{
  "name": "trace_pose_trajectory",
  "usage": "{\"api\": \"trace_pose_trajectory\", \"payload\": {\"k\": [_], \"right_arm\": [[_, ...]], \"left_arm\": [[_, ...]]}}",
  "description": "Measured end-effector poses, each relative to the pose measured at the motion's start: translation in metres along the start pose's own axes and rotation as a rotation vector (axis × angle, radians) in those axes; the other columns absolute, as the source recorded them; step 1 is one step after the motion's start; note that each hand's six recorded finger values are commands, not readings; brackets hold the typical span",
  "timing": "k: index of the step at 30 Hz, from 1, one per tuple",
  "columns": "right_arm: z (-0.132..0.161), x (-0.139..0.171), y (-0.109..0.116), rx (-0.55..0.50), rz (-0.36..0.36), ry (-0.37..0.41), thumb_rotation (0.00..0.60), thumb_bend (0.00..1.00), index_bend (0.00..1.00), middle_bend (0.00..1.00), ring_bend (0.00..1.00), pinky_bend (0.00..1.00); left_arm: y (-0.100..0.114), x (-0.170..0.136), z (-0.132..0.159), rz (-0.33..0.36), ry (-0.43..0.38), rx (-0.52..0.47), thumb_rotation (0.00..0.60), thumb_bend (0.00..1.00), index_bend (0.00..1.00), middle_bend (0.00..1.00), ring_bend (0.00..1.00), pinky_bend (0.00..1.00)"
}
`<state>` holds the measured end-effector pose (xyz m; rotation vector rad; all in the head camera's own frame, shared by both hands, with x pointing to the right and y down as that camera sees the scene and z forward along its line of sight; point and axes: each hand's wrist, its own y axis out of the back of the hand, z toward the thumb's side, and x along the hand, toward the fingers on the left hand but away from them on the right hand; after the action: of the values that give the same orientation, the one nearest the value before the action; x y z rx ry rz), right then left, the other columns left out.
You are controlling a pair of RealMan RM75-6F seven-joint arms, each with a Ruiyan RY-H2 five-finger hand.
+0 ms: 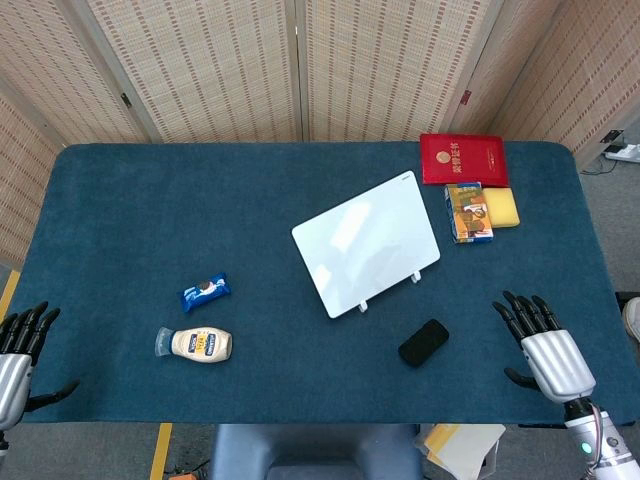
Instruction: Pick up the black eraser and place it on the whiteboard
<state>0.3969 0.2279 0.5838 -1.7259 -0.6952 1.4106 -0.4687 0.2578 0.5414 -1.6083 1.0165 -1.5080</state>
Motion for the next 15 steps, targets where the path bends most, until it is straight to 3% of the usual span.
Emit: {"api": "trace_pose_trajectory", "payload": {"k": [9, 15], "right_arm": [[0.002, -0.001, -0.004, 0.041, -0.025, -0.018, 0.6, 0.18, 0.0, 0.0, 0.0, 0.0], [0.014, -0.012, -0.01, 0.042, -0.016, 0.065, 0.6, 0.18, 0.06, 0.0, 0.0, 0.0]], "left_arm": [[-0.001, 0.009, 0.0, -0.006, -0.014, -0.023, 0.58, 0.15, 0.06, 0.07, 0.04, 0.0], [0.0, 0.014, -0.008, -0.012, 0.007, -0.033, 0.582, 0.15, 0.06, 0.07, 0.04, 0.0]]}}
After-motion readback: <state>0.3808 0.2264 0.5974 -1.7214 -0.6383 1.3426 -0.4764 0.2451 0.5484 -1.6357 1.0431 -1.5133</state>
